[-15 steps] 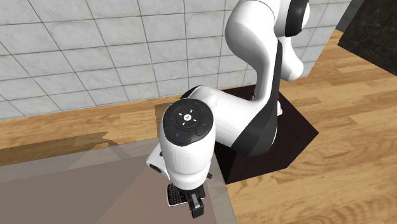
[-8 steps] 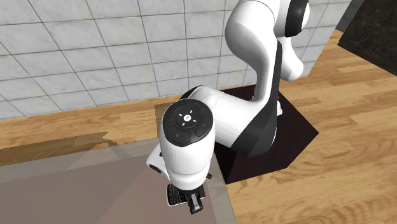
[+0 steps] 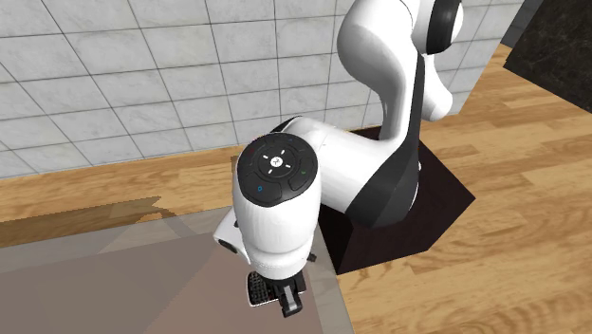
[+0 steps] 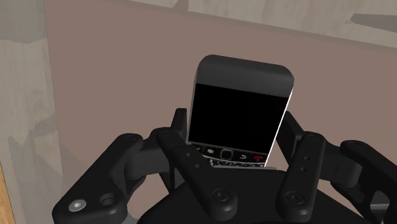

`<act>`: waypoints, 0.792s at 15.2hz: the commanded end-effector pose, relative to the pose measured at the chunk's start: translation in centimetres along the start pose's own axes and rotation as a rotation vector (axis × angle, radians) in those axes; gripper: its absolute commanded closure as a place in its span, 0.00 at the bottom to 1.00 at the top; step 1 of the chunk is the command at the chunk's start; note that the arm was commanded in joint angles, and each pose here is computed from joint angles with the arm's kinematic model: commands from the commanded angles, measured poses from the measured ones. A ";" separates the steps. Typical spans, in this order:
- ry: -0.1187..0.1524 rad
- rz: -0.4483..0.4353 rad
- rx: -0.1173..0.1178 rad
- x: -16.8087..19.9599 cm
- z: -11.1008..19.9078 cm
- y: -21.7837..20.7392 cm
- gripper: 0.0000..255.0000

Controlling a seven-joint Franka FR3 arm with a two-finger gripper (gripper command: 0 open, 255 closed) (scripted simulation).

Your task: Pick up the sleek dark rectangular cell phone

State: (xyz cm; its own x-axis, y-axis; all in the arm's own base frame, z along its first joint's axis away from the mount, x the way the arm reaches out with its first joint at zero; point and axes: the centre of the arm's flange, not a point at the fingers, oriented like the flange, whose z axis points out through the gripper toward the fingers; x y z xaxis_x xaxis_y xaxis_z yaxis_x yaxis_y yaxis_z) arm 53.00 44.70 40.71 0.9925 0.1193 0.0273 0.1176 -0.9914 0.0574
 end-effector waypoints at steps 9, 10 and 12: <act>0.000 0.000 0.000 0.0 -5.4 0.3 1.00; 0.000 0.000 0.000 0.0 -5.9 0.4 1.00; 0.000 0.000 0.000 0.0 -6.0 0.4 1.00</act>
